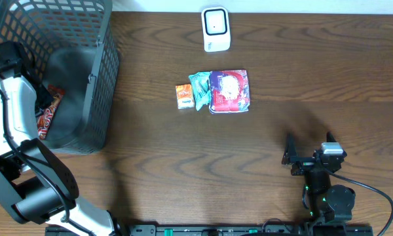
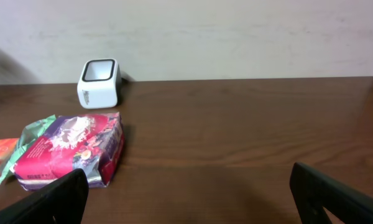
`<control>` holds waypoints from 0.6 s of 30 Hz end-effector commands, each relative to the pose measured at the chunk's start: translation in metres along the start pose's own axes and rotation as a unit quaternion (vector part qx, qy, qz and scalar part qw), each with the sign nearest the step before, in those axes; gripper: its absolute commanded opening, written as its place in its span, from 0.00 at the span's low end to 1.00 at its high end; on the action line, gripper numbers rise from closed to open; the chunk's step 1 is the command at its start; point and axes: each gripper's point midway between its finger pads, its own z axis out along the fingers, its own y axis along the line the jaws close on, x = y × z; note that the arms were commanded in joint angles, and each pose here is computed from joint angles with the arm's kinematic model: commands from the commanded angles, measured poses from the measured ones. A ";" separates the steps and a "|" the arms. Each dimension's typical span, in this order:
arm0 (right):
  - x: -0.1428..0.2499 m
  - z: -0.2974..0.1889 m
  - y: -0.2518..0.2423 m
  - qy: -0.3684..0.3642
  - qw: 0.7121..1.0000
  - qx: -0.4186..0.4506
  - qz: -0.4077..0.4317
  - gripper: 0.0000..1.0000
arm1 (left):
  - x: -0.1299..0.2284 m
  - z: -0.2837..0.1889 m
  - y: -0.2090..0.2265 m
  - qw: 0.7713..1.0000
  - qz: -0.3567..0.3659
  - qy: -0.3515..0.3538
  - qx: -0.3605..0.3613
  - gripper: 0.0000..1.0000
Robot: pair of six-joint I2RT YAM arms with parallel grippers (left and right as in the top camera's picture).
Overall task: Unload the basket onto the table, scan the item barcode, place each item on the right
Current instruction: 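Grasp the red chocolate bar with the left gripper and lift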
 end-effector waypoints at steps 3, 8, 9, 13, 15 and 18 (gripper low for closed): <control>0.001 0.000 -0.001 0.001 1.000 0.003 -0.007 0.99 | 0.012 0.014 0.002 1.000 0.000 0.011 -0.019 0.42; 0.001 0.000 -0.001 0.001 1.000 0.003 -0.007 0.99 | 0.012 0.020 -0.007 1.000 0.015 0.006 0.000 0.42; 0.001 0.000 -0.001 0.001 1.000 0.003 -0.007 0.99 | 0.011 0.020 -0.013 0.999 0.029 0.006 0.016 0.42; 0.001 0.000 -0.001 0.001 1.000 0.003 -0.007 0.99 | 0.010 0.018 -0.034 0.992 0.103 0.001 0.076 0.42; 0.001 0.000 -0.001 0.001 1.000 0.003 -0.007 0.99 | 0.011 0.018 -0.035 0.986 0.145 -0.001 0.078 0.42; 0.001 0.000 -0.001 0.001 1.000 0.003 -0.007 0.99 | 0.013 0.018 -0.034 0.977 0.201 -0.001 0.077 0.43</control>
